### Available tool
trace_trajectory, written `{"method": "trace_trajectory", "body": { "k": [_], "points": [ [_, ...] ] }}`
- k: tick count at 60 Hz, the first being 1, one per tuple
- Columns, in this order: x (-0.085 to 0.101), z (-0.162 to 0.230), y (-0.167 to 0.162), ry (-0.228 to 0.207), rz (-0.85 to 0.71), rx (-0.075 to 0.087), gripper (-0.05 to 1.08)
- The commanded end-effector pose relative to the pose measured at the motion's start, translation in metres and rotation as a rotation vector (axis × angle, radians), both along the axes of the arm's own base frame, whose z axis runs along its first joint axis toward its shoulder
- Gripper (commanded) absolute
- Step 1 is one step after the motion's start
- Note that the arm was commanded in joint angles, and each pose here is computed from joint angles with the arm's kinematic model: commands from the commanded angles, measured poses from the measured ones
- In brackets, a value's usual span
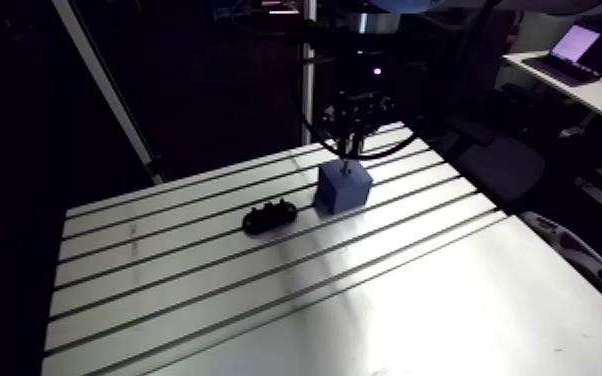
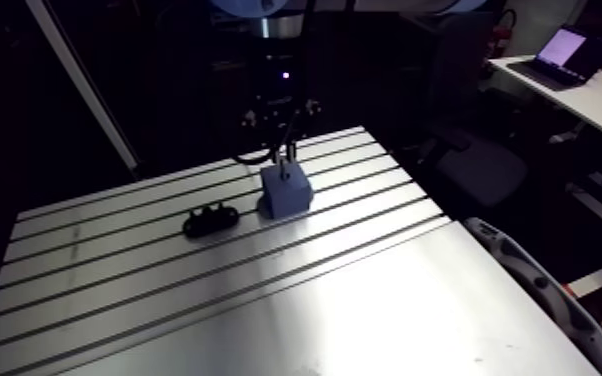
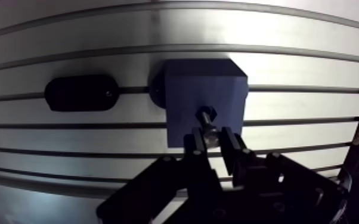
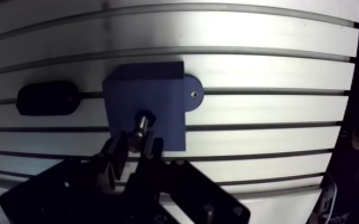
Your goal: Pick up the M10 bolt and insert it into the hex recess until seated.
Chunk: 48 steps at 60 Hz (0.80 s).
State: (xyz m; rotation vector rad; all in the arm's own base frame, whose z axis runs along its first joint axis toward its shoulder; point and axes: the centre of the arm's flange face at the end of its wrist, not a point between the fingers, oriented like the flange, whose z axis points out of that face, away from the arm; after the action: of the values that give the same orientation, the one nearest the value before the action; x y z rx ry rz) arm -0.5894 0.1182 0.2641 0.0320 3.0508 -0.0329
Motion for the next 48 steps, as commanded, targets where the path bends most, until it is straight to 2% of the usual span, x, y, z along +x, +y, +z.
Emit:
{"method": "trace_trajectory", "body": {
  "k": [1,9,13,17,48],
  "points": [
    [-0.0001,-0.0015,0.0001,-0.002,-0.001,-0.001,0.75],
    [-0.0001,-0.0009,0.0039,0.004,-0.006,0.002,0.75],
    [-0.0015,-0.0002,0.0048,0.021,-0.005,0.011,0.75],
    [-0.0016,0.0001,0.0059,0.025,-0.007,0.013,0.75],
    [-0.0003,-0.0017,0.0033,0.023,-0.006,0.002,0.75]
  ]
}}
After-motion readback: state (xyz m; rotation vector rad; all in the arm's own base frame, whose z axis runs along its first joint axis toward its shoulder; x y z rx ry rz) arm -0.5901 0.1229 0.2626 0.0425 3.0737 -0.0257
